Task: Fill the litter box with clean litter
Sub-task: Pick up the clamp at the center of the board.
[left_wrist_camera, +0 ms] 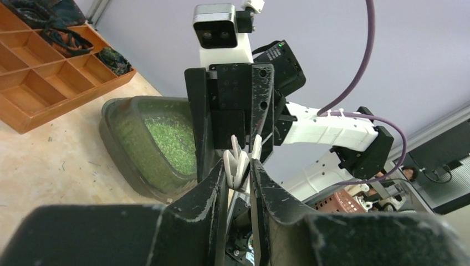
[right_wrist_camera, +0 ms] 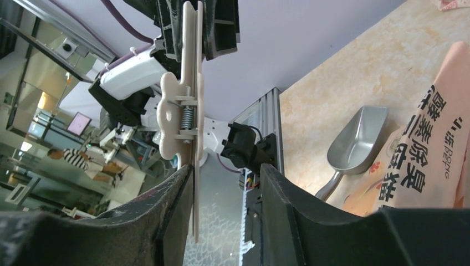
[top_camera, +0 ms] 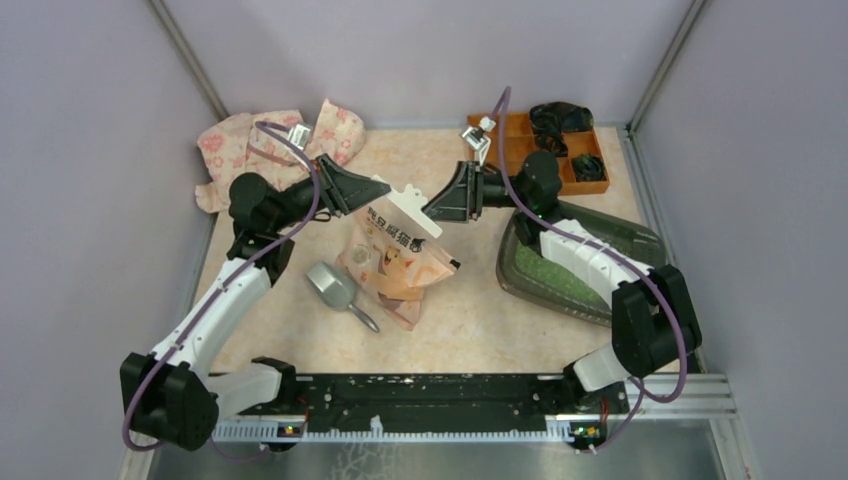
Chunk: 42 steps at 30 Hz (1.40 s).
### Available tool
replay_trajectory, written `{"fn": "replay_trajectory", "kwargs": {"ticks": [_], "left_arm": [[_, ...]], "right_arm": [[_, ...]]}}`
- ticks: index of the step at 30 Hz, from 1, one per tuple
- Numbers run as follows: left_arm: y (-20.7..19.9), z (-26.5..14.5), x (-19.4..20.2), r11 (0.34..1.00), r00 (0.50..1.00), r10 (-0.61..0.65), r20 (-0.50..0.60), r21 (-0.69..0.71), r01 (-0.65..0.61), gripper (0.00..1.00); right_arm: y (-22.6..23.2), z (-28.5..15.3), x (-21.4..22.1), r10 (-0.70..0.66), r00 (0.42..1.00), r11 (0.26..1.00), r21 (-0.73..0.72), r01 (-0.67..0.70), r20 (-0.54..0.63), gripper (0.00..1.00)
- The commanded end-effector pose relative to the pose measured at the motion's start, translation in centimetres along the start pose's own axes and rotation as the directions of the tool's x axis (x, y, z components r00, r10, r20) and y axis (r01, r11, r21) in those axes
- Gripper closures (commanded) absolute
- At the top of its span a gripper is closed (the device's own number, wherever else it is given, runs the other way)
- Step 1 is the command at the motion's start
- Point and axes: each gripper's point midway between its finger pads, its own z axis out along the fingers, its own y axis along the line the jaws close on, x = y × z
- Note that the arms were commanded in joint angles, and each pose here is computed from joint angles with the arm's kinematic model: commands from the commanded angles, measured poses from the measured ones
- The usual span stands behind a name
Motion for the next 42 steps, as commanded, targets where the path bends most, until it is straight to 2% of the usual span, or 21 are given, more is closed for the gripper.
{"fn": "replay_trajectory", "kwargs": {"ticks": [1, 4, 6, 8, 14, 18, 22, 29, 33, 42], "left_arm": [[0.6, 0.1, -0.7, 0.998, 0.999, 0.041, 0.021, -0.038, -0.04, 0.76], [0.9, 0.4, -1.0, 0.998, 0.999, 0.051, 0.021, -0.048, -0.049, 0.78], [1.4, 0.6, -1.2, 0.996, 0.997, 0.069, 0.023, -0.059, -0.067, 0.78], [1.7, 0.9, -1.3, 0.995, 0.997, 0.08, 0.015, -0.052, -0.079, 0.78], [1.3, 2.1, -1.8, 0.994, 0.994, 0.108, -0.025, 0.019, -0.107, 0.79], [0.9, 2.5, -1.9, 0.992, 0.993, 0.108, -0.053, 0.069, -0.105, 0.79], [0.5, 2.6, -1.7, 0.99, 0.993, 0.096, -0.075, 0.113, -0.087, 0.79], [-0.1, 2.6, -1.3, 0.985, 0.993, 0.066, -0.099, 0.163, -0.049, 0.79], [-0.3, 2.6, -1.3, 0.984, 0.992, 0.061, -0.106, 0.171, -0.043, 0.79], [-0.4, 2.3, -0.8, 0.984, 0.991, 0.057, -0.12, 0.176, -0.035, 0.79]], "right_arm": [[0.5, 0.8, -1.2, -0.036, 0.999, 0.999, 0.0, 0.036, 0.029, 0.47], [-1.9, 0.7, -1.3, 0.001, 1.0, 0.99, 0.138, -0.003, 0.019, 0.38], [-2.9, 0.5, -1.3, 0.038, 0.999, 0.975, 0.219, -0.04, 0.014, 0.39], [-1.5, 0.8, -1.4, 0.038, 0.999, 0.988, 0.153, -0.039, 0.01, 0.43], [-0.5, 0.2, 0.2, 0.049, 0.997, 0.991, 0.131, -0.041, -0.059, 0.37], [-2.7, -1.5, 0.8, -0.002, 0.996, 0.945, 0.326, 0.03, -0.086, 0.37], [-2.7, -3.3, -0.6, -0.074, 0.997, 0.907, 0.415, 0.069, -0.003, 0.37], [0.1, -3.3, -1.4, -0.175, 0.983, 0.936, 0.32, 0.15, 0.051, 0.38], [2.5, -2.7, -1.2, -0.19, 0.979, 0.968, 0.179, 0.175, 0.069, 0.4], [4.4, -1.8, -2.8, -0.185, 0.975, 0.983, 0.047, 0.18, 0.122, 0.46]]}}
